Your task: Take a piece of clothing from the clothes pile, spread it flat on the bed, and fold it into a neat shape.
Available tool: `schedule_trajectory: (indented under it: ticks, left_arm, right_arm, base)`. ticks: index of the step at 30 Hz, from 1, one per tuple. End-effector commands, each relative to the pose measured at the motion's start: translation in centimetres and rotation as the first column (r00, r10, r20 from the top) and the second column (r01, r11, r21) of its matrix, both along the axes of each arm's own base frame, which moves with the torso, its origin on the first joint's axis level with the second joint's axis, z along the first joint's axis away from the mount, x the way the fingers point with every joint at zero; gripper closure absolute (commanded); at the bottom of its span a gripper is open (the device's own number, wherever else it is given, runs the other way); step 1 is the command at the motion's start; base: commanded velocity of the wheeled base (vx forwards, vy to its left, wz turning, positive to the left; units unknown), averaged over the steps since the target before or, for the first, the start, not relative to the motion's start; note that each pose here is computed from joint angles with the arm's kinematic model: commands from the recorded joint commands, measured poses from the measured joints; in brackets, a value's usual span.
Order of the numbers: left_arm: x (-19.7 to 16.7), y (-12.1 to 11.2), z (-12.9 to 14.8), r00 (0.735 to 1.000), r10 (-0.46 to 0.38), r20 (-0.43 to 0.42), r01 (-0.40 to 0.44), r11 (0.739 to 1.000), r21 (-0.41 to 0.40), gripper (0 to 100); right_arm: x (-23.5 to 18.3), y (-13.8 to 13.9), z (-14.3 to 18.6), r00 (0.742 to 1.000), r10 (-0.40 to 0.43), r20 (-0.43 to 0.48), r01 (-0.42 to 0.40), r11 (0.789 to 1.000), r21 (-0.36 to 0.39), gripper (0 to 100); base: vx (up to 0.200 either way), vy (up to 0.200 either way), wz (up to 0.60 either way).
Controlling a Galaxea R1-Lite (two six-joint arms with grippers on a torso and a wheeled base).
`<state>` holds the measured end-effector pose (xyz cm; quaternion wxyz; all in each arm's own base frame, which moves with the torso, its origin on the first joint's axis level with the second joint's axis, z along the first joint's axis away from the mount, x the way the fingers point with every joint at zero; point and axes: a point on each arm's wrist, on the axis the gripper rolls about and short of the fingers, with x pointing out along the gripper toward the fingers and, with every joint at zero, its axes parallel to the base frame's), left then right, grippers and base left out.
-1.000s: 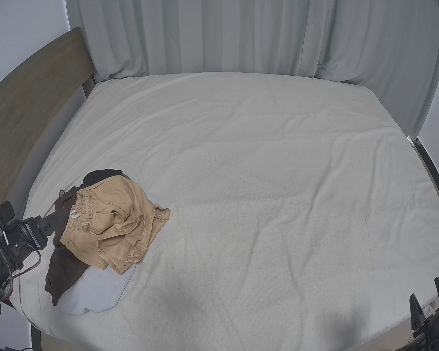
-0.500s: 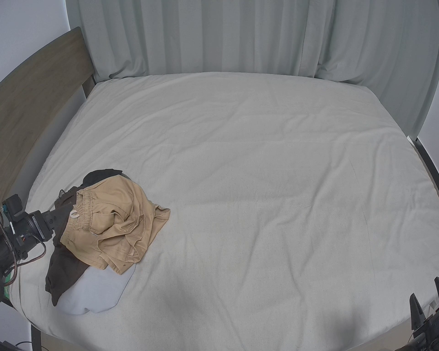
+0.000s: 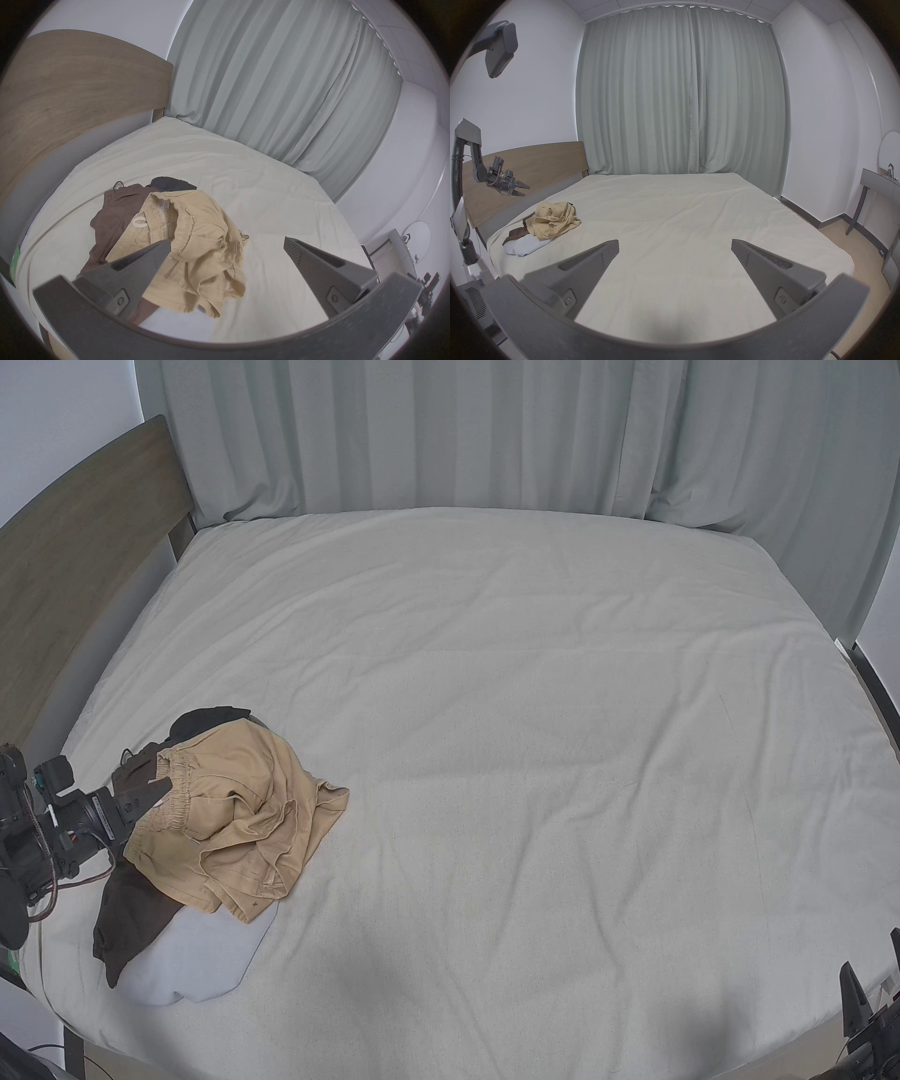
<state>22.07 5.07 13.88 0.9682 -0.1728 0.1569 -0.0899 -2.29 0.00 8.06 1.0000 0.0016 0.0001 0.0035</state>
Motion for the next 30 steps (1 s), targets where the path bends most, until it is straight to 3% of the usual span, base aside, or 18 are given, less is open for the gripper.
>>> schedule_trajectory:
  ticks: [1,18,30]
  left_arm:
    - [2.1,0.6,-2.1,0.999,-0.005,-0.033,0.005,1.000,-0.012,0]
    - [6.2,1.7,-4.2,1.000,-0.009,-0.021,0.008,1.000,-0.013,0]
    - [8.4,2.2,-5.1,0.998,-0.065,-0.018,0.064,0.997,-0.035,0]
  right_arm:
    - [0.0,0.0,-0.5,1.000,0.001,-0.006,-0.001,1.000,0.000,0]
    - [0.0,0.0,-0.5,1.000,-0.001,-0.006,0.001,1.000,0.000,0]
    - [0.0,0.0,-0.5,1.000,-0.001,-0.006,0.001,1.000,0.000,0]
  base:
    - [0.000,0.000,0.00]
    - [0.000,0.000,0.00]
    - [0.000,0.000,0.00]
